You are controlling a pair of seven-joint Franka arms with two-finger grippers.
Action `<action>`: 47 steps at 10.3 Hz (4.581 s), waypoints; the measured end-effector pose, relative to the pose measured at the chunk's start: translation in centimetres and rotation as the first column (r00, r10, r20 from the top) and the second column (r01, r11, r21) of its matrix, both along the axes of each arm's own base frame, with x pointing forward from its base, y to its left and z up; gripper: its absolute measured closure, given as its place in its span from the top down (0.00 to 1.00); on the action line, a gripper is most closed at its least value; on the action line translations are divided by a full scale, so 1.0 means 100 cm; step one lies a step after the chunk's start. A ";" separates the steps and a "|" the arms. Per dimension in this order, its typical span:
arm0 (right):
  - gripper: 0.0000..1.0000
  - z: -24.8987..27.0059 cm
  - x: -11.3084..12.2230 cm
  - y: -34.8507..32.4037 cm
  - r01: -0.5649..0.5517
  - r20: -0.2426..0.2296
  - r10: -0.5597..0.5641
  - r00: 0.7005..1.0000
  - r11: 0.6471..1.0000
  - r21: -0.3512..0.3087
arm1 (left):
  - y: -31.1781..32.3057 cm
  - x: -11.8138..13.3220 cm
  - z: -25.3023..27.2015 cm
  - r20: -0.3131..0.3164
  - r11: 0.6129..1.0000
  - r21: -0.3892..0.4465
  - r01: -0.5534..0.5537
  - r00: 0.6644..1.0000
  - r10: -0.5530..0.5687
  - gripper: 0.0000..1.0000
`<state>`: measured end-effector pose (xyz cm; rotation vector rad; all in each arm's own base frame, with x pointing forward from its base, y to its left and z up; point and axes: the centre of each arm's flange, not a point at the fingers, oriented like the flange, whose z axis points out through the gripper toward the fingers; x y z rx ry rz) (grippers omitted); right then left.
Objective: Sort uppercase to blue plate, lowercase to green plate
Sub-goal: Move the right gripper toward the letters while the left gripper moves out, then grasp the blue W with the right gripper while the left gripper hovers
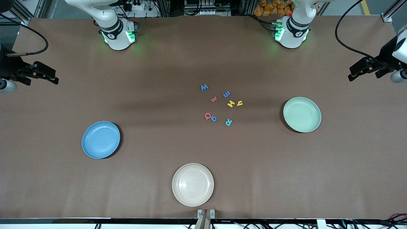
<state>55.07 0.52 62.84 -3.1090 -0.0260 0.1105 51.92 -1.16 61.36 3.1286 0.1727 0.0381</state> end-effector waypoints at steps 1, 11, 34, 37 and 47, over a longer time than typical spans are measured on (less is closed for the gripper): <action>1.00 0.000 0.000 0.001 -0.003 0.000 0.003 1.000 1.000 0.000 | 0.000 0.000 0.000 0.000 1.000 0.000 0.000 1.000 0.000 1.00; 1.00 -0.011 0.001 0.015 -0.029 -0.020 0.029 0.999 1.000 0.001 | -0.001 0.003 0.000 0.001 1.000 0.000 0.003 1.000 -0.003 1.00; 0.93 -0.357 -0.147 0.451 -0.160 0.025 0.160 0.987 0.987 0.008 | -0.170 0.018 -0.208 -0.031 0.467 -0.063 0.882 0.466 -0.884 1.00; 0.93 -0.407 -0.183 0.483 -0.180 0.083 0.183 0.980 0.983 -0.036 | -0.182 0.007 -0.223 -0.012 0.442 -0.043 0.896 0.442 -0.897 1.00; 0.87 -0.442 -0.214 0.502 -0.163 0.094 0.165 0.982 0.986 -0.032 | -0.180 0.004 -0.230 0.006 0.400 -0.022 0.916 0.400 -0.916 1.00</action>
